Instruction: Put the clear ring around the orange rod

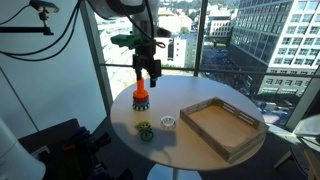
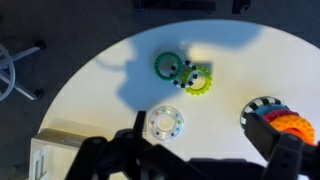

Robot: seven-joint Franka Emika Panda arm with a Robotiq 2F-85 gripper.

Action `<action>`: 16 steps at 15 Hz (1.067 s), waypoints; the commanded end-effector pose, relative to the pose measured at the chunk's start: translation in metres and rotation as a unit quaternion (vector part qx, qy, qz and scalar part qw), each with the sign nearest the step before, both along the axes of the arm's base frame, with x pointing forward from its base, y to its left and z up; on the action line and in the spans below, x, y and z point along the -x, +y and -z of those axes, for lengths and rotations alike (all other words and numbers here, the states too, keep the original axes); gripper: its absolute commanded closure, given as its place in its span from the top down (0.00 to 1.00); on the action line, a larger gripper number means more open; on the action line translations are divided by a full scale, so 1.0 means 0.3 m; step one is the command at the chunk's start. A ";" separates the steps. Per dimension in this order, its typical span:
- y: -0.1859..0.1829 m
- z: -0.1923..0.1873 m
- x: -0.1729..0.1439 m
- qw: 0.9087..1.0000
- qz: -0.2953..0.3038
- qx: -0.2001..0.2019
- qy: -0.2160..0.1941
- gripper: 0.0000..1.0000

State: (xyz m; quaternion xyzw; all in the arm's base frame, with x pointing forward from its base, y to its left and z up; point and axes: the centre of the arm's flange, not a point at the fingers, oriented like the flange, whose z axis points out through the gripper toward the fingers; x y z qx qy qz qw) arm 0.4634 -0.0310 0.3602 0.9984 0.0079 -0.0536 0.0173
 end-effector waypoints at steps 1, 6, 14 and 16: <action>0.000 0.000 0.000 1.000 0.000 0.000 0.000 1.00; 0.000 -0.001 -0.003 1.000 0.012 0.003 -0.003 1.00; 0.018 0.045 -0.100 0.997 0.073 0.005 0.003 1.00; 0.020 0.070 -0.132 0.997 0.079 0.008 0.002 1.00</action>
